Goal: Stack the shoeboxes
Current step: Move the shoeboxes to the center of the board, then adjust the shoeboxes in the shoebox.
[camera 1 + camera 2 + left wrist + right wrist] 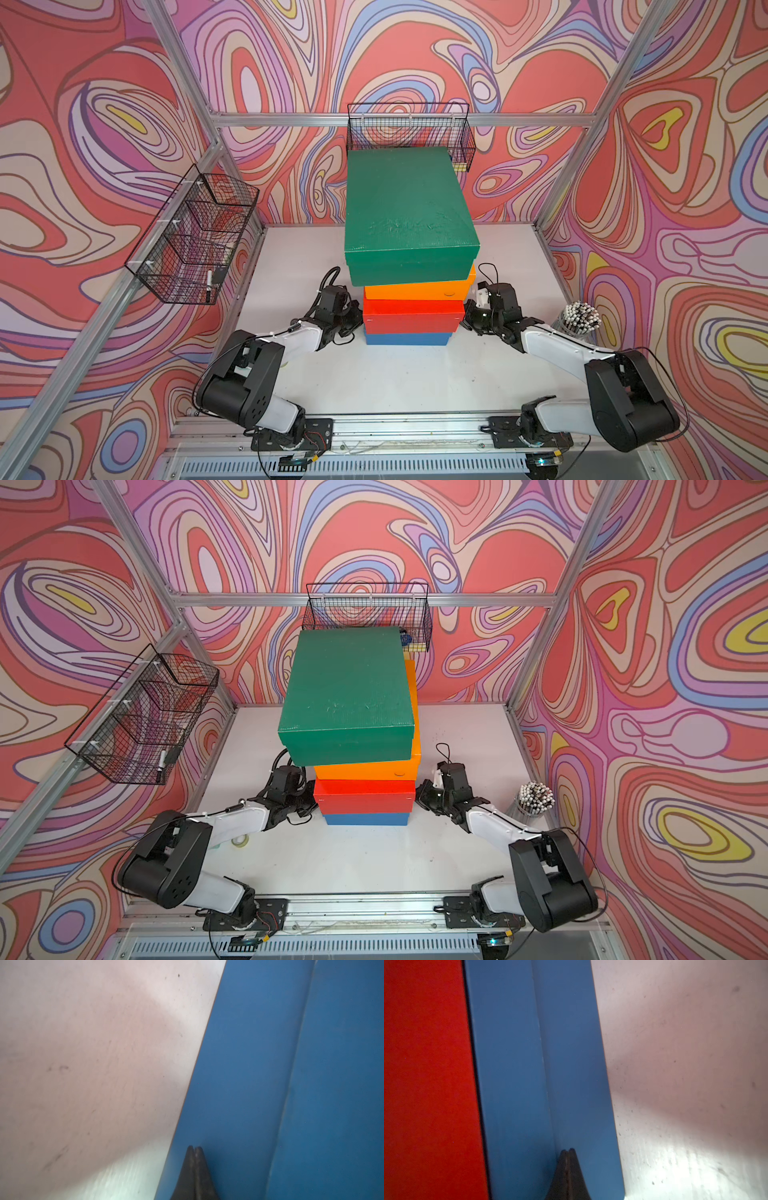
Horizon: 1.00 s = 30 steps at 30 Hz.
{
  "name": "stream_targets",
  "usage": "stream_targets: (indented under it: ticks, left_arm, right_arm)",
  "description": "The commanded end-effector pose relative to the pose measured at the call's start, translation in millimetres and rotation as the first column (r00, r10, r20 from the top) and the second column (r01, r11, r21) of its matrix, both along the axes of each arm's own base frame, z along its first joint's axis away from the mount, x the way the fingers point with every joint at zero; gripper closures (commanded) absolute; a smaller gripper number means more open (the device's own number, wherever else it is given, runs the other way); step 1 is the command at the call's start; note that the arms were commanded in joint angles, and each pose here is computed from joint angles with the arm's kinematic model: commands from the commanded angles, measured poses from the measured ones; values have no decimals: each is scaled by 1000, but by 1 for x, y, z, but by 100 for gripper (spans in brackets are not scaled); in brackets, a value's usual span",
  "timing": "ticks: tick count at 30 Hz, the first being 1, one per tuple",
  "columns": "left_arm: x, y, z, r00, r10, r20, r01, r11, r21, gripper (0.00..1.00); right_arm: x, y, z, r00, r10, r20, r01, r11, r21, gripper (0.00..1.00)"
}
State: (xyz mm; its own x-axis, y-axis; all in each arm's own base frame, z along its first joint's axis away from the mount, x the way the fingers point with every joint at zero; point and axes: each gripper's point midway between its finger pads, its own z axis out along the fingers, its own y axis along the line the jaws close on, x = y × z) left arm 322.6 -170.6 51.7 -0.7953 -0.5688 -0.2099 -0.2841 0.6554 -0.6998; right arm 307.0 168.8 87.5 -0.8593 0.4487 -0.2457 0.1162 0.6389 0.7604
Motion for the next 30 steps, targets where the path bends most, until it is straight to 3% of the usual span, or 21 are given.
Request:
stream_targets:
  ticks: [1,8,15,21,30]
  left_arm:
    - [3,9,20,1000,-9,25,8,999,42,100]
    - [-10,55,54,995,62,73,-71,988,139,100]
    - [-36,58,95,988,44,149,-60,993,105,100]
    - [-41,49,120,978,36,206,-46,998,44,100]
    - [-30,9,138,970,-37,242,39,999,-4,100]
  right_arm:
    - [4,-7,9,1000,1,15,0,999,-54,100]
    - [7,-37,29,997,-61,40,64,995,-79,100]
    - [-1,-35,59,992,-20,123,28,997,-65,100]
    - [-7,-22,92,977,1,213,-3,1000,9,100]
    - [-11,-10,99,974,13,226,-20,999,29,100]
